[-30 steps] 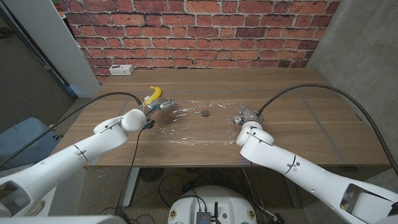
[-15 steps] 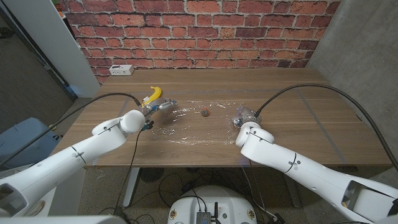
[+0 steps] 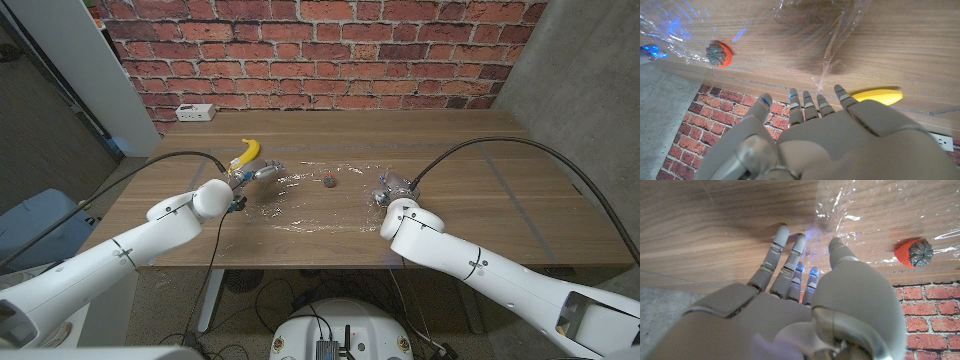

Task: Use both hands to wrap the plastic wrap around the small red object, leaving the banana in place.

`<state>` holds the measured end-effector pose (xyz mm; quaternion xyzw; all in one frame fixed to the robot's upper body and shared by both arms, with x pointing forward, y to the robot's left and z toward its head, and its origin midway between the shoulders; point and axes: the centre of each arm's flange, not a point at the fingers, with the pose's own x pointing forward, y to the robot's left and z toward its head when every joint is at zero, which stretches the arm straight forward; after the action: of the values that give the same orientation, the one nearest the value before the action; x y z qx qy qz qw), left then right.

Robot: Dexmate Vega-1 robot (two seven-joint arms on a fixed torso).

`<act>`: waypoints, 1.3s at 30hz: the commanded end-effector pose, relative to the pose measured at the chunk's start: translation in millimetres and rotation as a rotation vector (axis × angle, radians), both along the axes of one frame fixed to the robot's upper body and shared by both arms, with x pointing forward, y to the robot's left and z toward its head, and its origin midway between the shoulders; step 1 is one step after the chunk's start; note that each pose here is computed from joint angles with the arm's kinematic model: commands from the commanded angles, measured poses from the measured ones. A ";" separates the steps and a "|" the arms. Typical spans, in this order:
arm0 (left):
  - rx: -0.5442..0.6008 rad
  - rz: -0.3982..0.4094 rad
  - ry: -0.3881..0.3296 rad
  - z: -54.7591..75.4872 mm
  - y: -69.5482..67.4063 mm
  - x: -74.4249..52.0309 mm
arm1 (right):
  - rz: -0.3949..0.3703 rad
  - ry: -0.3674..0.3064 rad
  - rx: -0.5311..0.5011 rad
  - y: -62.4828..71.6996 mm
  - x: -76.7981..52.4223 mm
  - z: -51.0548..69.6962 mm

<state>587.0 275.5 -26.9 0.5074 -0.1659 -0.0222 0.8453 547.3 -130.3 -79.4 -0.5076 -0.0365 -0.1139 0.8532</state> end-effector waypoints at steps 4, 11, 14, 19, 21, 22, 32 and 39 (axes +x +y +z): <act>0.003 0.002 0.004 -6.0 0.0 -6.5 | 0.018 -0.131 -0.021 3.7 -5.5 -2.0; 0.012 0.010 0.017 -7.7 1.5 -8.9 | 0.061 -0.227 -0.025 8.1 -6.2 0.8; 0.021 0.016 0.024 -8.1 1.7 -9.3 | 0.083 -0.275 -0.040 11.1 -6.8 4.0; 0.036 0.026 0.037 -9.3 1.5 -10.0 | 0.119 -0.320 -0.078 16.7 -6.8 10.5; 0.042 0.031 0.042 -9.9 1.3 -10.0 | 0.142 -0.338 -0.089 18.7 -6.0 12.6; 0.045 0.033 0.046 -10.2 1.2 -9.9 | 0.147 -0.345 -0.094 20.0 -5.6 13.9; 0.097 0.080 0.083 -11.3 -0.2 -10.7 | 0.210 -0.395 -0.134 32.3 -1.4 26.1; 0.136 0.113 0.098 -11.2 -1.5 -10.1 | 0.255 -0.426 -0.162 42.0 3.5 36.6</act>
<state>577.1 275.0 -37.7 0.5473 -0.1178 -0.0188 0.8284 545.6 -102.2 -57.6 -0.5200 -0.2457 -0.1231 0.8088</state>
